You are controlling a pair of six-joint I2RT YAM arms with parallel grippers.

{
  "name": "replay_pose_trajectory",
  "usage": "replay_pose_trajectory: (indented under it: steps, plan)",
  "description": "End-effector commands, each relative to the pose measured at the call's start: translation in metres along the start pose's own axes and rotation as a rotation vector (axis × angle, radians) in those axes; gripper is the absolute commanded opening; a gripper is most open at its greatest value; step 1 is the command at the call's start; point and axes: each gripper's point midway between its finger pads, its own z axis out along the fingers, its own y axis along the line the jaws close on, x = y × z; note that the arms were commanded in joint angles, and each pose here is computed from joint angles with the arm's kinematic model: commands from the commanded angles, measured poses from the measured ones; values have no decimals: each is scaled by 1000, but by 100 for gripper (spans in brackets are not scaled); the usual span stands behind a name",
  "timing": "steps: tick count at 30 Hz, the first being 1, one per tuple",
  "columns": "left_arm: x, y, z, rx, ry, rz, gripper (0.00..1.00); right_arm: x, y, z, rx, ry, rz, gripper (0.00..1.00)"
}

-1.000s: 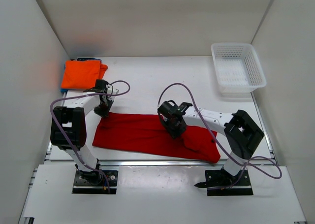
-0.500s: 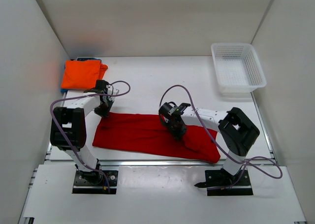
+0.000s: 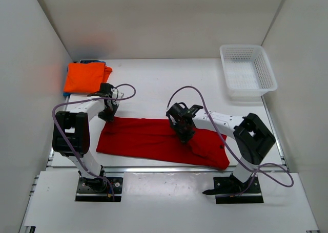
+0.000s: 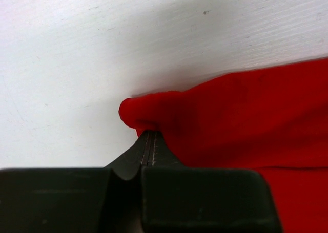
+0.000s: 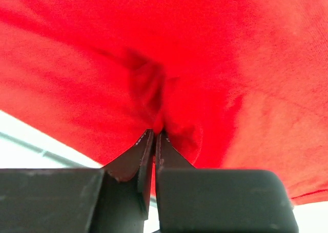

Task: Fold and stack the t-shirts
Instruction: Fold the other side of the tshirt into a rectangle

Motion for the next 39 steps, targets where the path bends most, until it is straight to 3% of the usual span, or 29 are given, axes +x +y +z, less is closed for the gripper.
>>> replay_pose_trajectory:
  steps: [1,11,14,19,22,26,29,33,39]
  plan:
    - [-22,10,-16,-41,-94,-40,0,-32,29,-43,-161,-161,-59,0]
    - [-28,10,-18,-45,-116,-79,0,6,57,-31,-342,-49,-175,0]
    - [-26,11,-20,-59,-107,-69,3,1,55,-22,-333,-35,-166,38]
    - [-33,22,-31,-99,-142,-75,26,-16,51,-37,-353,-97,-117,48]
    - [-45,32,-49,-132,-202,-105,31,-43,38,-68,-371,-251,-15,46]
    - [-56,34,-71,-128,-285,-109,42,-65,-24,-112,-313,-505,340,44]
    - [-54,25,-66,-84,-270,-95,54,-37,-80,-109,-211,-562,609,40]
    - [-37,13,-36,-24,-131,-93,55,5,-128,-96,-76,-536,788,43]
    - [-32,12,-13,-9,-65,-144,58,22,-146,-72,-58,-514,812,49]
